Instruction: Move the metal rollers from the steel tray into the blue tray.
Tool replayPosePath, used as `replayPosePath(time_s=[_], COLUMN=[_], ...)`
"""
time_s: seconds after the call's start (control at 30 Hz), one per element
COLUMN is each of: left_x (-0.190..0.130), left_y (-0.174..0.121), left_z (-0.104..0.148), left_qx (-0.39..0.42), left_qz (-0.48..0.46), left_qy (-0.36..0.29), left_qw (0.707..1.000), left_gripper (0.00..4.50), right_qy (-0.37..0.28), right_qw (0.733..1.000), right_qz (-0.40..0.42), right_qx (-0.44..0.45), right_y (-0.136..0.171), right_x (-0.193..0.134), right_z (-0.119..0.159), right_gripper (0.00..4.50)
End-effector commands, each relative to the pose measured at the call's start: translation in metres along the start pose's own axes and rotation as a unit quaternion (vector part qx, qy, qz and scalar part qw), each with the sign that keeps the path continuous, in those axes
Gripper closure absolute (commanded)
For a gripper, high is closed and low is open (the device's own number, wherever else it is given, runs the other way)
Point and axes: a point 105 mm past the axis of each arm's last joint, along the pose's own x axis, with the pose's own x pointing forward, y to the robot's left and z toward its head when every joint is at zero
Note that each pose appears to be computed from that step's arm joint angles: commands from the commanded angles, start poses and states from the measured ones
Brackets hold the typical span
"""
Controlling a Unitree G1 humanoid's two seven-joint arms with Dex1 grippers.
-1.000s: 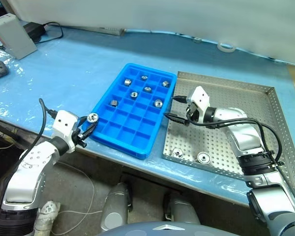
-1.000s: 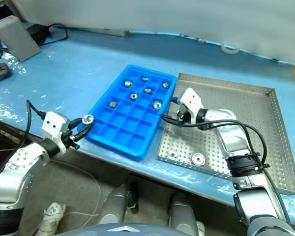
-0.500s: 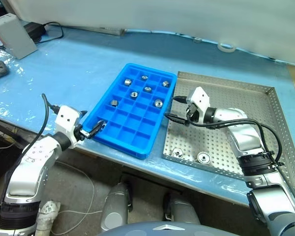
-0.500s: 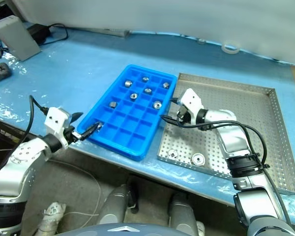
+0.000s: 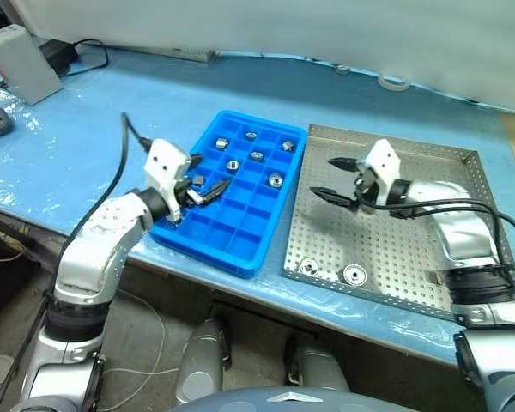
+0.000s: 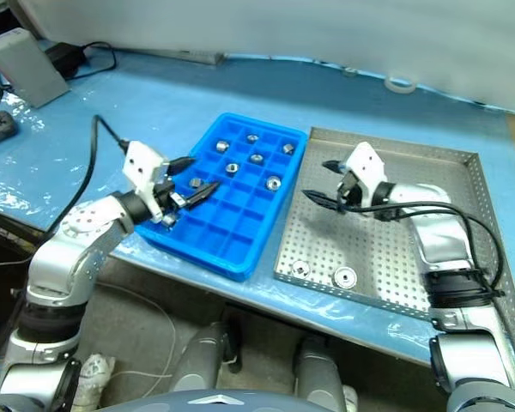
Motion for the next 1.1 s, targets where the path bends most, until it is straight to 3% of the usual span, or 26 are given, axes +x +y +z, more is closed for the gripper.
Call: replayPosePath(time_s=[0.03, 0.13, 0.27, 0.37, 0.5, 0.7, 0.83, 0.97, 1.1], left_x=[0.014, 0.026, 0.076, 0.104, 0.142, 0.179, 0.181, 0.162, 0.133], left_y=[-0.019, -0.027, -0.018, -0.014, -0.038, -0.067, -0.095, -0.103, -0.103], left_z=[0.006, 0.008, 0.021, 0.017, 0.000, 0.007, 0.018, 0.025, 0.011], left_qx=[0.020, 0.032, 0.043, 0.050, 0.017, 0.008, 0.034, 0.056, 0.111], left_qz=[-0.096, -0.147, -0.142, -0.127, -0.165, -0.171, -0.259, -0.352, -0.448], left_qy=[-0.001, -0.003, -0.034, -0.034, -0.015, -0.010, -0.024, -0.050, -0.035], left_qw=[0.995, 0.989, 0.988, 0.990, 0.986, 0.985, 0.965, 0.933, 0.887], left_gripper=[0.49, 0.49, 0.49, 0.49, 0.49, 0.49, 0.49, 0.49, 0.49], right_qy=[-0.004, 0.003, 0.013, 0.007, 0.013, 0.018, 0.027, 0.040, 0.052], right_qw=[1.000, 0.999, 0.996, 0.994, 0.989, 0.976, 0.969, 0.964, 0.959], right_qz=[-0.026, -0.042, -0.085, -0.108, -0.148, -0.218, -0.244, -0.260, -0.271], right_qx=[-0.004, 0.001, 0.003, 0.010, 0.013, 0.019, 0.027, 0.041, 0.056], right_y=[-0.002, 0.002, 0.007, 0.009, 0.011, 0.015, 0.025, 0.038, 0.049], right_x=[-0.024, -0.034, -0.044, -0.050, -0.065, -0.086, -0.096, -0.106, -0.113], right_z=[0.006, 0.003, -0.006, -0.005, -0.006, -0.008, -0.009, -0.014, -0.019], right_gripper=[0.47, 0.47, 0.47, 0.47, 0.47, 0.47, 0.47, 0.47, 0.47])
